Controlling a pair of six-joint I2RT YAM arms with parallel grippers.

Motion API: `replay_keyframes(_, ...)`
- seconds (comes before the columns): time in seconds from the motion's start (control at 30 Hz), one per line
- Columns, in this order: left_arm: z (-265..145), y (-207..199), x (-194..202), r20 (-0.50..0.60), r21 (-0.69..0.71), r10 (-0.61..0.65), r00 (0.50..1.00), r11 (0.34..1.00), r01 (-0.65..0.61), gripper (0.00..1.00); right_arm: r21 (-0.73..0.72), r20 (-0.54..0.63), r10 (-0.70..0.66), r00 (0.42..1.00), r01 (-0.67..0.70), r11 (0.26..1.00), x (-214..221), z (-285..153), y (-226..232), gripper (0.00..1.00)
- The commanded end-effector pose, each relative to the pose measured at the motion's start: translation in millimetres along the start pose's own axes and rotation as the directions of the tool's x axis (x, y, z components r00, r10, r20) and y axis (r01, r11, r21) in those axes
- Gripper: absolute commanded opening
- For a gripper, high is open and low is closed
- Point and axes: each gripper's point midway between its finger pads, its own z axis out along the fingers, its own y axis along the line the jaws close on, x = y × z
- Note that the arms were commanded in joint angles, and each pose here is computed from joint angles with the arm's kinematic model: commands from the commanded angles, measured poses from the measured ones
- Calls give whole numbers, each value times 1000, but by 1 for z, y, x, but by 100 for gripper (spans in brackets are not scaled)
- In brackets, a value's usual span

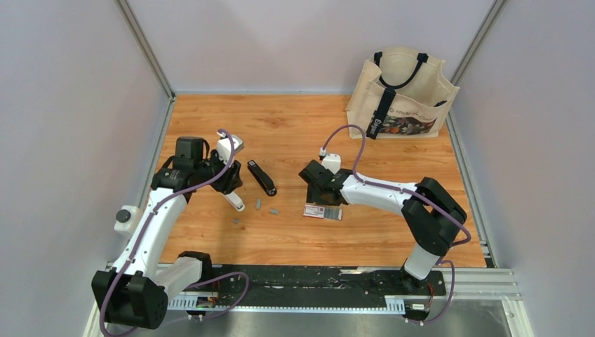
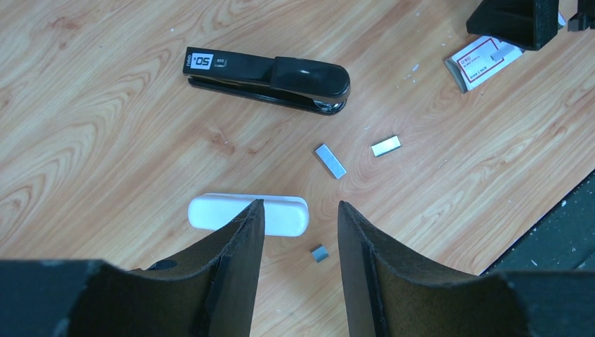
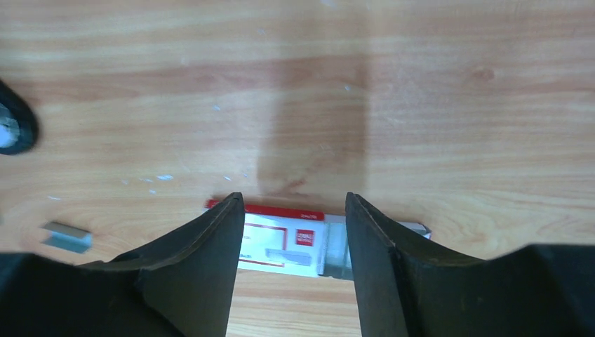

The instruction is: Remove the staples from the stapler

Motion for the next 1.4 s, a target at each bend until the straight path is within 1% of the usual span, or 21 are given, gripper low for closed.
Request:
replay_keyframes(0.0, -7, 4, -12, 34, -21, 33, 999, 999, -32, 52, -62, 184, 12, 983, -1, 998, -61, -37, 28, 59)
replay_keyframes(0.1, -6, 9, -13, 30, -32, -1, 1000, 999, 2, 52, -114, 213, 14, 977, 11, 993, -69, -48, 50, 59)
replay_keyframes(0.13, -7, 11, -15, 33, -36, -10, 999, 999, 12, 52, -132, 212, -7, 977, 36, 991, -64, -51, 62, 59)
replay_keyframes(0.17, -8, 15, -15, 35, -42, -46, 998, 998, 47, 52, -121, 203, -34, 979, 60, 991, -57, -46, 69, 59)
replay_keyframes(0.2, -8, 19, -15, 32, -44, -69, 997, 997, 71, 52, -140, 221, -38, 975, 71, 988, -62, -53, 84, 59)
replay_keyframes(0.33, -17, 34, -16, 40, -72, -130, 991, 989, 133, 52, -180, 201, -117, 973, 154, 972, -34, -57, 133, 59)
replay_keyframes(0.4, -22, 41, -10, 26, -107, -157, 987, 982, 159, 52, -180, 185, -138, 973, 171, 969, -22, -48, 145, 60)
replay_keyframes(0.53, -31, 48, -7, 32, -137, -187, 982, 972, 189, 51, -223, 188, -157, 970, 198, 955, -15, -48, 183, 62)
replay_keyframes(0.63, -35, 50, -4, 35, -153, -202, 979, 967, 205, 51, -196, 161, -198, 967, 228, 954, -3, -32, 192, 62)
replay_keyframes(0.7, -37, 51, -3, 35, -162, -205, 978, 965, 208, 51, -206, 156, -196, 968, 226, 952, -4, -31, 201, 62)
replay_keyframes(0.9, -37, 48, -1, 30, -157, -210, 977, 965, 212, 51, -190, 139, -205, 969, 229, 955, 4, -8, 212, 61)
replay_keyframes(1.37, -39, 48, -1, 25, -162, -191, 981, 968, 193, 51, -153, 108, -226, 968, 241, 959, 18, 22, 213, 52)
